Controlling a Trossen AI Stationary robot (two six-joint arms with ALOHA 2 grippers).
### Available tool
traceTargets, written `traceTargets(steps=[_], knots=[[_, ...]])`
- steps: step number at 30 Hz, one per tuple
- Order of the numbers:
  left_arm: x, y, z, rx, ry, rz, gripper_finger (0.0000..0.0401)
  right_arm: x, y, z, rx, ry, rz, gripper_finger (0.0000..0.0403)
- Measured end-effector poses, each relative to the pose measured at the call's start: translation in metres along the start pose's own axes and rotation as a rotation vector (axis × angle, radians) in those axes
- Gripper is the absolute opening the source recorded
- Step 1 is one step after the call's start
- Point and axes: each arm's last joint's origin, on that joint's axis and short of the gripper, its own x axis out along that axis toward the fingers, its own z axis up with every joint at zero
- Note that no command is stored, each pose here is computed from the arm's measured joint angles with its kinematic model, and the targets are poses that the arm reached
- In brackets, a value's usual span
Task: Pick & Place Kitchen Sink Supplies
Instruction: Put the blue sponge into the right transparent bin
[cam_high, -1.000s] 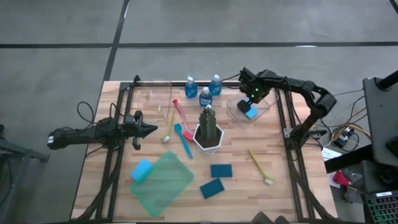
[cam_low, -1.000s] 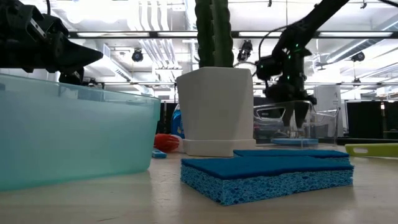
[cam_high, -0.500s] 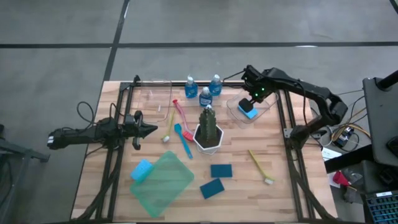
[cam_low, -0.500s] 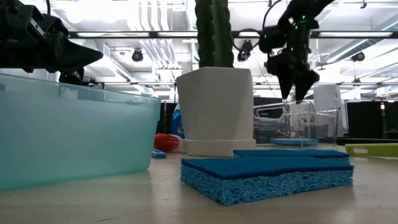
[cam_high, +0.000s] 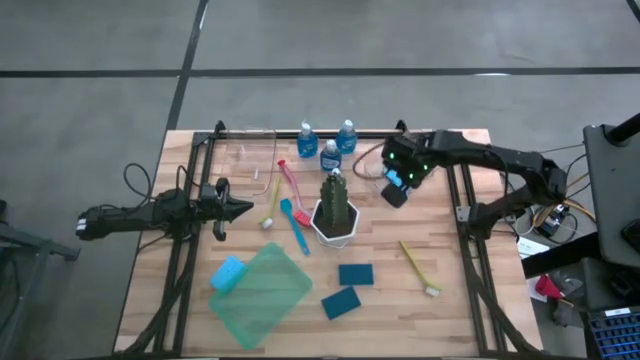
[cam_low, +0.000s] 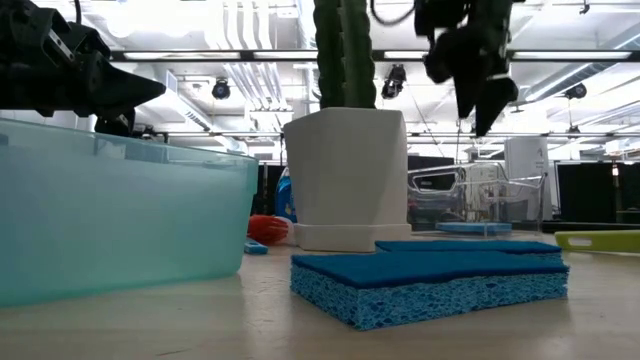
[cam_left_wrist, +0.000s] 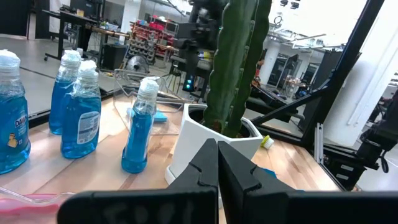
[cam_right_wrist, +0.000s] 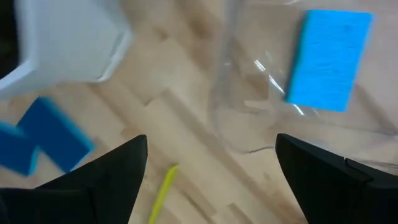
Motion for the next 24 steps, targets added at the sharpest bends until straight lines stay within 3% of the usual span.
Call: traceTargets(steps=[12, 20, 24], knots=[[0.000, 0.000, 0.000, 0.000, 0.000, 0.000, 0.0000, 0.001, 0.081, -0.049, -0.345, -0.054, 0.126, 0.0347], [0.000, 0.000, 0.000, 0.000, 0.000, 0.000, 0.0000, 0.006, 0.126, -0.088, -0.449, -0.166, 0.133, 0.0347], [0.000, 0.000, 0.000, 0.000, 0.000, 0.000, 0.0000, 0.020, 0.141, -0.097, -0.470, -0.156, 0.111, 0.0347]])
